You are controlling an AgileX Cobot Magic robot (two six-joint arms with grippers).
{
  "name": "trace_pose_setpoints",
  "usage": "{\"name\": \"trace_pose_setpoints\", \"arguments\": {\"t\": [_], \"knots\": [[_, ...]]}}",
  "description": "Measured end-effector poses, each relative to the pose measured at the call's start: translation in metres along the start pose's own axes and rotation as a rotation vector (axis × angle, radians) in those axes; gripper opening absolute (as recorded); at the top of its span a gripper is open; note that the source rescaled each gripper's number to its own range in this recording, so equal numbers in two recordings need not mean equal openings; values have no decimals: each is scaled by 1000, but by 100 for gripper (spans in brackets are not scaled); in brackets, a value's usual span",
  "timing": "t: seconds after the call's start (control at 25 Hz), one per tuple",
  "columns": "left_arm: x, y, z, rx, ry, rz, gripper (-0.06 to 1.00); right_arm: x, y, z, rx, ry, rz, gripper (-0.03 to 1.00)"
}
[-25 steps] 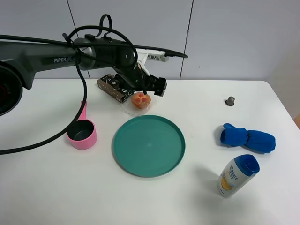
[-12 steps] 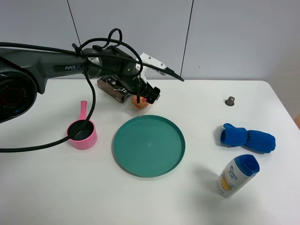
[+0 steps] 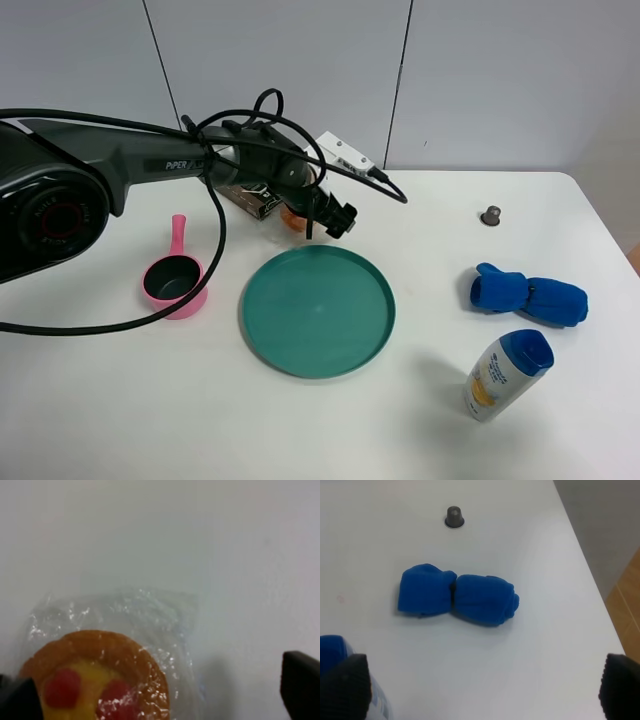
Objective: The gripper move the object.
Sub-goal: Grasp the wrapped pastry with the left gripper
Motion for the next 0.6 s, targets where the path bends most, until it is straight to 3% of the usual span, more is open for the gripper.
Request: {"name": "trace_pose_setpoints", "arguments": {"t": [0.6], "knots": [[23, -9, 1, 12, 27, -34, 92, 0, 0, 0, 0, 0, 0, 100]]}}
Point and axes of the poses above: a point on each arm's last joint axis where the gripper is mounted, z pointing out along that axis toward the gripper, x along the wrist's bending axis when the last joint is at zero, y = z × x, the point moved 6 cm from there along z, pointing out along that axis toward the gripper, and after that the axes turned 13 degrees about z, right-handed, at the moved point
